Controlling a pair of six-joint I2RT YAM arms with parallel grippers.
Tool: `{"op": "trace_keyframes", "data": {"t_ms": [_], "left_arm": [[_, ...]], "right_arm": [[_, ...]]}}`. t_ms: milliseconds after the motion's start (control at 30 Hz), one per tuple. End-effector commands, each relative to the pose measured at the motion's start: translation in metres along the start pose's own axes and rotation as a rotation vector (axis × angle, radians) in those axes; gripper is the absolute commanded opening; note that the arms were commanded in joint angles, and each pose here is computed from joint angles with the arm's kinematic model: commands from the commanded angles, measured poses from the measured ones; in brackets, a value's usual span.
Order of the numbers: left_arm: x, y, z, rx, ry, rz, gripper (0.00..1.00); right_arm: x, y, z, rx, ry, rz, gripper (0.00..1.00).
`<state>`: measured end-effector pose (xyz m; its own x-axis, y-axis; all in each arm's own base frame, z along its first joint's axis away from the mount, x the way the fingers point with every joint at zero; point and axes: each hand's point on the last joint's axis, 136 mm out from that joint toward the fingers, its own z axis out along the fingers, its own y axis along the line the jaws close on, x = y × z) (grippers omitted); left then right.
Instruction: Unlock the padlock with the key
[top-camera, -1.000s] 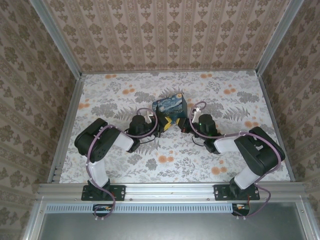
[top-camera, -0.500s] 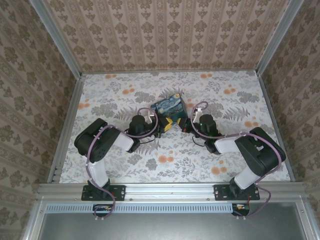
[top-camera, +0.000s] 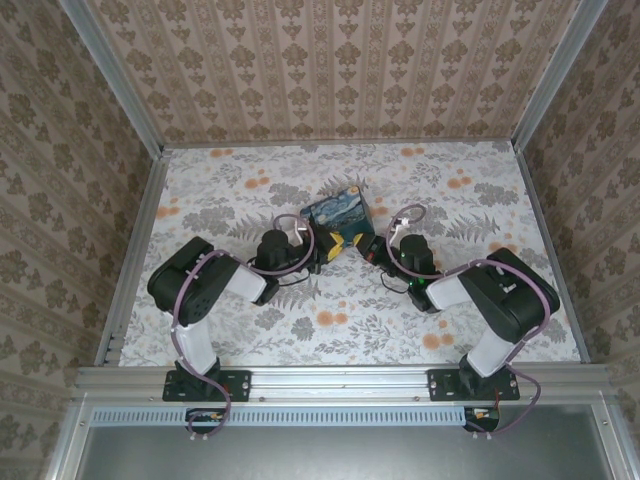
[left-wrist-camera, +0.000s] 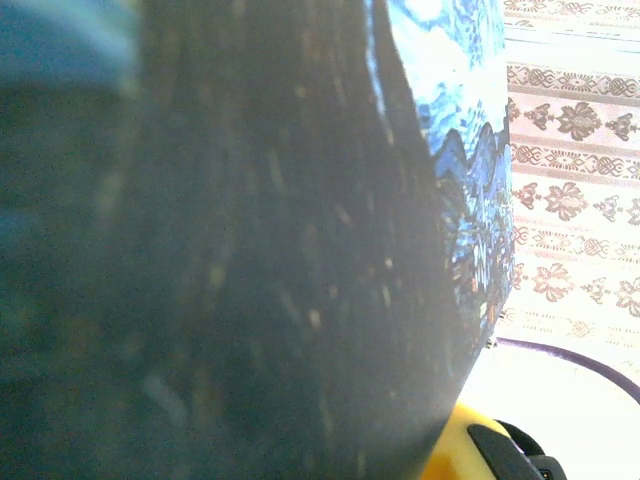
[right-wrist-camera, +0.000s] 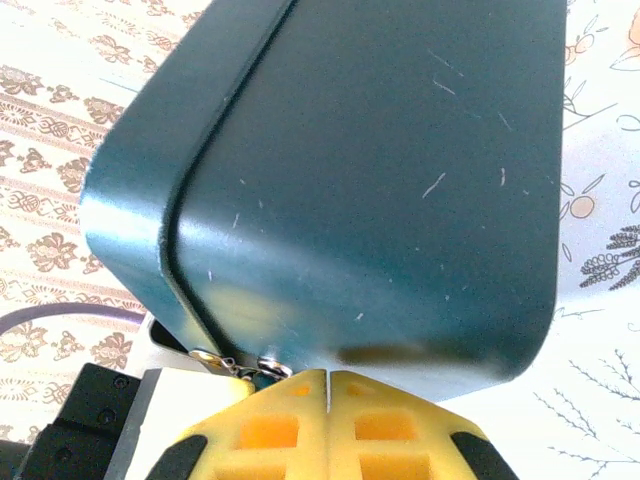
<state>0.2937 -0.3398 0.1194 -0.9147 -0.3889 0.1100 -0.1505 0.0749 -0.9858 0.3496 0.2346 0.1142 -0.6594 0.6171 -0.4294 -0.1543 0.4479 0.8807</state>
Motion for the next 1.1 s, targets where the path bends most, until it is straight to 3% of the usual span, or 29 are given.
{"op": "trace_keyframes", "data": {"t_ms": [0,300,533,733,867,1067], "left_arm": [[0.041,-0.016,0.003,0.059,0.165,0.071,0.00],[0.036,-0.005,0.003,0.039,0.133,0.078,0.00],[0.040,-0.005,0.008,0.038,0.158,0.080,0.00],[0.043,0.005,0.012,0.020,0.160,0.068,0.00],[0.043,0.008,0.015,0.014,0.146,0.060,0.00],[0.048,0.011,0.022,0.009,0.147,0.063,0.00]], "right_arm": [[0.021,0.060,-0.006,-0.197,0.075,-0.062,0.00],[0.025,0.062,-0.022,-0.136,0.058,-0.218,0.00],[0.018,0.046,-0.016,-0.079,0.026,-0.203,0.00],[0.018,0.075,0.001,-0.227,0.065,-0.069,0.00],[0.032,0.053,0.013,-0.045,0.087,-0.088,0.00],[0.036,0.085,0.028,-0.241,0.104,0.058,0.00]]}}
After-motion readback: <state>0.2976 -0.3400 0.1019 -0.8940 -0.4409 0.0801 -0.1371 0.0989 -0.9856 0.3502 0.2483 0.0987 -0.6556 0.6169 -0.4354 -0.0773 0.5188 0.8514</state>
